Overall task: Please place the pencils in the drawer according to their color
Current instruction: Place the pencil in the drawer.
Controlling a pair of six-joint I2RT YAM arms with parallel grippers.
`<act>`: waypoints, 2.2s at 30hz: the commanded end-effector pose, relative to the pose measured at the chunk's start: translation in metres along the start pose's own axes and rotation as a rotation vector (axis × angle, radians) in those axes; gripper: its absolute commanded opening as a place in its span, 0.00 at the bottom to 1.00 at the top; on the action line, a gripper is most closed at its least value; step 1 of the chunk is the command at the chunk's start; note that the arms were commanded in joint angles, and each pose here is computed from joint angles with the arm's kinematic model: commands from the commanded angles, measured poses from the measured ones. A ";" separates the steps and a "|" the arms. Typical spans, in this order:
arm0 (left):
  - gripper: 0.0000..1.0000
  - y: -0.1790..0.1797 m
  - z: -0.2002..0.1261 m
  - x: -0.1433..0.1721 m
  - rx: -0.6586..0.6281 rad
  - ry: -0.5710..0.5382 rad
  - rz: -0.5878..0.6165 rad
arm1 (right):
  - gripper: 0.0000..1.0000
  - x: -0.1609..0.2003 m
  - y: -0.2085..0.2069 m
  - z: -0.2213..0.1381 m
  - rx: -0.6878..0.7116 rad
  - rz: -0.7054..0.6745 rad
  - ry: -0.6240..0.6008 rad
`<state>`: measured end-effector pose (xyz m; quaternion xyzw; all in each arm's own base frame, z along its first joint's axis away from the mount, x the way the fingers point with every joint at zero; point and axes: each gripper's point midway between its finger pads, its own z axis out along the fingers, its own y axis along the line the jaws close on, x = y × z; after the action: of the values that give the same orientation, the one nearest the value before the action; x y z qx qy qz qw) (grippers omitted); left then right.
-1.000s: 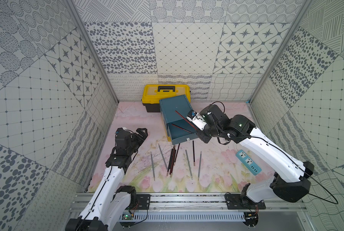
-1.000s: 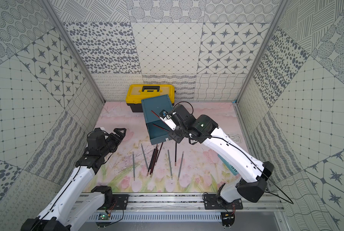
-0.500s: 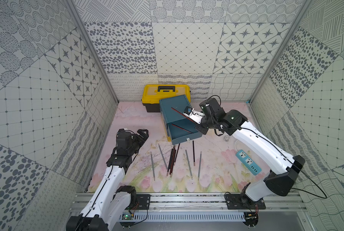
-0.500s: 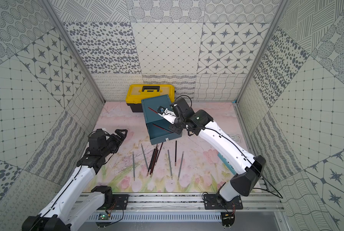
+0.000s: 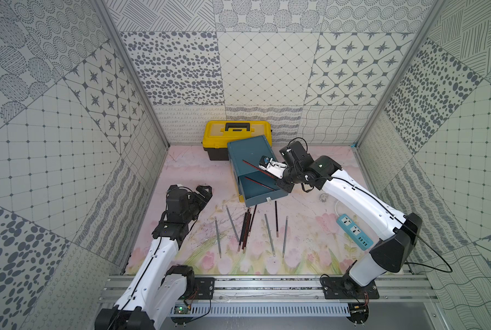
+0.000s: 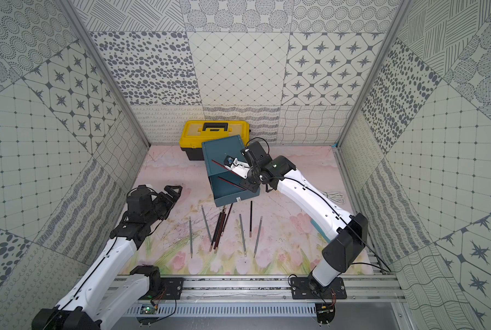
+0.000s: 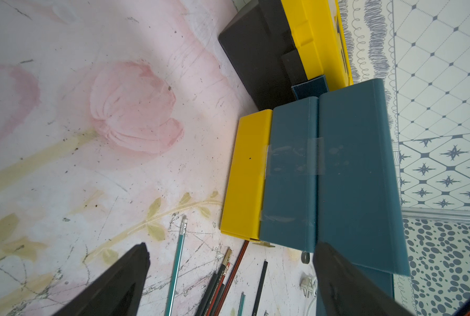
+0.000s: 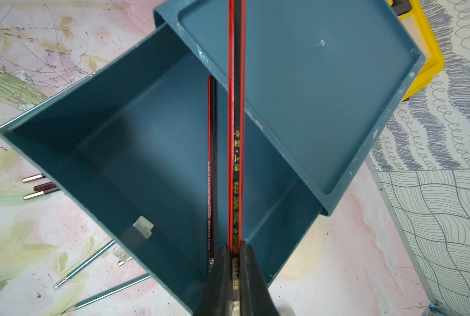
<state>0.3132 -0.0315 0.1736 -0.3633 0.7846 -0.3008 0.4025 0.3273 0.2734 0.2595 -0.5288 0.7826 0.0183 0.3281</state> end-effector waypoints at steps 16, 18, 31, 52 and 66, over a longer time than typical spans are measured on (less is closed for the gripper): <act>0.99 -0.004 0.002 -0.005 0.027 -0.016 -0.003 | 0.00 0.008 0.004 0.019 -0.013 -0.038 0.008; 0.99 -0.004 0.002 -0.005 0.027 -0.016 -0.004 | 0.00 0.007 0.005 0.018 -0.015 -0.046 -0.002; 0.99 -0.006 0.002 -0.006 0.030 -0.018 -0.005 | 0.31 0.006 0.008 0.012 0.000 -0.071 -0.036; 0.99 -0.014 0.003 -0.006 0.059 -0.001 -0.004 | 0.41 -0.055 0.031 -0.015 0.003 -0.027 -0.198; 0.99 -0.012 0.003 -0.004 0.046 0.008 0.011 | 0.45 -0.085 0.051 -0.041 0.197 0.207 -0.249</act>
<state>0.3152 -0.0358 0.1715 -0.3587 0.7872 -0.3097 0.3945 0.2777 0.3575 0.2822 -0.5001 0.7616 0.0270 0.4113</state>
